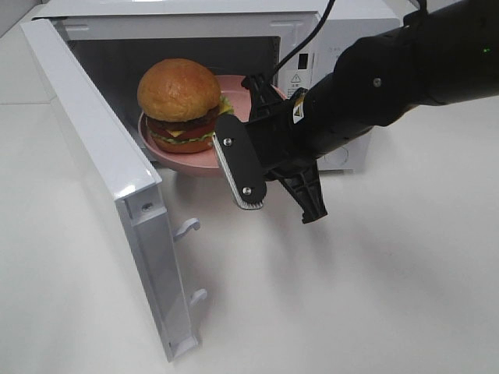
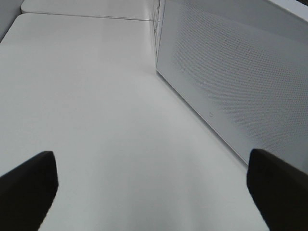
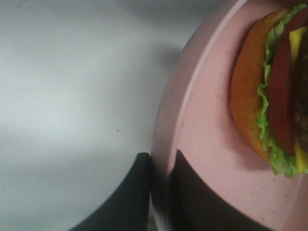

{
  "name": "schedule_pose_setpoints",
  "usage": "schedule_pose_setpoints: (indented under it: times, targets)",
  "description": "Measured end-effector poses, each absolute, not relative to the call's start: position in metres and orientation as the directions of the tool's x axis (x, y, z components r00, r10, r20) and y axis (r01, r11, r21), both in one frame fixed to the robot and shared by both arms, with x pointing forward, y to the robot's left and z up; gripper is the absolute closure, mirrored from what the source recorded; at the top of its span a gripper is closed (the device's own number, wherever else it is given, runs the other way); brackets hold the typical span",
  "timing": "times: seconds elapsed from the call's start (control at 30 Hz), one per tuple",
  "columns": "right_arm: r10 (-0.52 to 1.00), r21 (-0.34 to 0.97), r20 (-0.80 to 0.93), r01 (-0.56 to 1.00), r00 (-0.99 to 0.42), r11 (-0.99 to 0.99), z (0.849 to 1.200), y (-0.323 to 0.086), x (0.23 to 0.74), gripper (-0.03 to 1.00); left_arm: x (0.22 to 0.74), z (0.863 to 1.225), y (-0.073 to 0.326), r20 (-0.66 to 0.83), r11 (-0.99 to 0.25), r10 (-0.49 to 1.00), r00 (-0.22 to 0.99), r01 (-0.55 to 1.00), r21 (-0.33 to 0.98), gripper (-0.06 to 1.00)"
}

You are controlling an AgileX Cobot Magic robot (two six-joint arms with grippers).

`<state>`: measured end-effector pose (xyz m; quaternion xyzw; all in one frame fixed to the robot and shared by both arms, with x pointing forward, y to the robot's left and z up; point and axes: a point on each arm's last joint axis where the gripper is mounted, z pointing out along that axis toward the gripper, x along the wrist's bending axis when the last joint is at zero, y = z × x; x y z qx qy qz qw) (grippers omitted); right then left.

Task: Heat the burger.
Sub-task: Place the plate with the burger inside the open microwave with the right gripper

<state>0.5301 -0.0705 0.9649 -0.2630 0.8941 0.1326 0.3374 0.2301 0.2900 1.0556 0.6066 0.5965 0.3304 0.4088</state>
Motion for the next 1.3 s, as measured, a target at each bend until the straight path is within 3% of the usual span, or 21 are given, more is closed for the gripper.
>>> schedule_pose_setpoints:
  times: [1.3]
  targets:
    - [-0.286, 0.135, -0.665, -0.486, -0.691, 0.863, 0.941, -0.022, 0.592, 0.86, 0.23, 1.056, 0.29, -0.087, 0.046, 0.994, 0.07, 0.453, 0.89, -0.04]
